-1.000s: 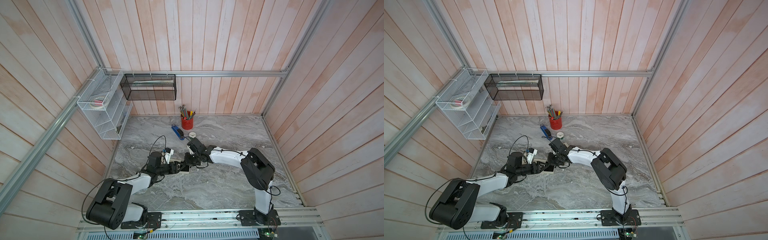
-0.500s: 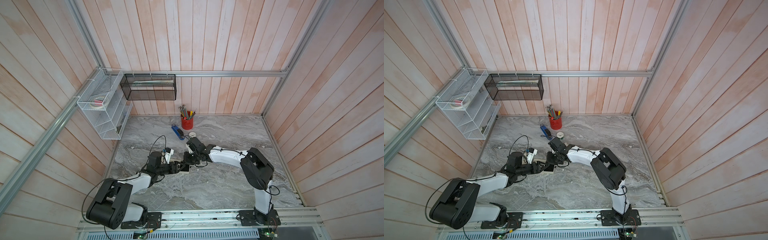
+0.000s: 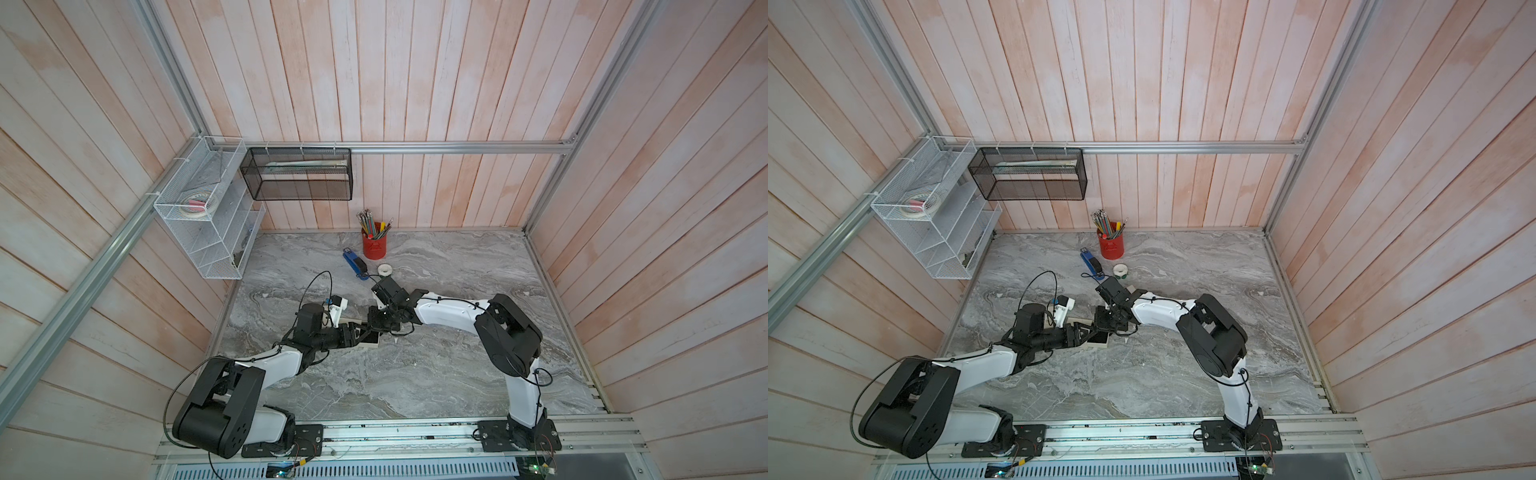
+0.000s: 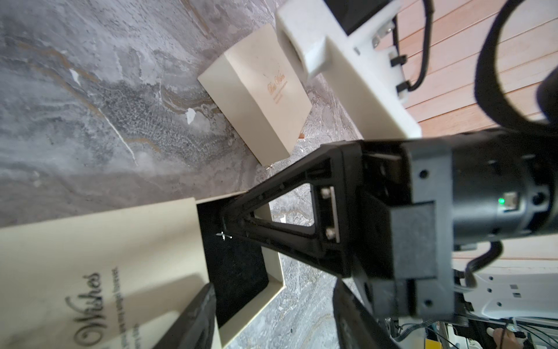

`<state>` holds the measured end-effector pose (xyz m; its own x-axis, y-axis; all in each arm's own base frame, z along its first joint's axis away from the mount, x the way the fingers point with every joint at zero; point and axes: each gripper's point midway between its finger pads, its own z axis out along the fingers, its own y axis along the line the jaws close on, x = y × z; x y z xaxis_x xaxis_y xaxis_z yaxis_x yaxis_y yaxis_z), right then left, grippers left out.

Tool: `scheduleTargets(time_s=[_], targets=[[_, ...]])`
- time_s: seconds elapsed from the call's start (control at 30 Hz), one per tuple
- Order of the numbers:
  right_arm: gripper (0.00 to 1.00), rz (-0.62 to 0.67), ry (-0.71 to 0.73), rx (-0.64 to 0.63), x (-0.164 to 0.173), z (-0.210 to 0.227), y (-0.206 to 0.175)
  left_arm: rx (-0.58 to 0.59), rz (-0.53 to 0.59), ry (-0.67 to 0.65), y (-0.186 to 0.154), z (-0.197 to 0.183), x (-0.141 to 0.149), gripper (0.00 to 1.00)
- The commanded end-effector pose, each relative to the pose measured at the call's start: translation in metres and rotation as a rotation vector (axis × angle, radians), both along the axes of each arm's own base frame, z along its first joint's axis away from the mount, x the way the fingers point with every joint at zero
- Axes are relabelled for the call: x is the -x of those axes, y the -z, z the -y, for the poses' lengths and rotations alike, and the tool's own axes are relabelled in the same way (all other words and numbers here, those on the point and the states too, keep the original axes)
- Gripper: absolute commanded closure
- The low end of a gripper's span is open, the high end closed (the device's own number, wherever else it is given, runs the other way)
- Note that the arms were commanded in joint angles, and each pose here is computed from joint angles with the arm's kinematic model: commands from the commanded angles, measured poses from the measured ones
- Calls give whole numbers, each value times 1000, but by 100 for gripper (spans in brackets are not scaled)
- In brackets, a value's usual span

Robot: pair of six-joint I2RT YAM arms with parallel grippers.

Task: Place the earrings into the drawer-style jewelry box
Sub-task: Adjust the earring in the inner lining.

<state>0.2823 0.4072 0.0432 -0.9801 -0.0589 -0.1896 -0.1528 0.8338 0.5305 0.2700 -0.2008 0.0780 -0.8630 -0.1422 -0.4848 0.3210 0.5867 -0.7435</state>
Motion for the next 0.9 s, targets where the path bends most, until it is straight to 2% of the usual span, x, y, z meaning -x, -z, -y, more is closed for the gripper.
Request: scheduleTargets(time_s=[0.0,0.43,0.67,0.87], targets=[[100,8,1,55,-2,5,7,-40,-18,-4,10,-2,0,37],[100,32,15,88,-5,11,3,-41,-18,-7,10,-3,0,37],[100,102,-2,-12,-10,-1,-25,-36,-6,-7,4,-2,-3,37],[98,202,-13,-82,-12,2,-52,-28,49,-16,-19,-2,-9,37]])
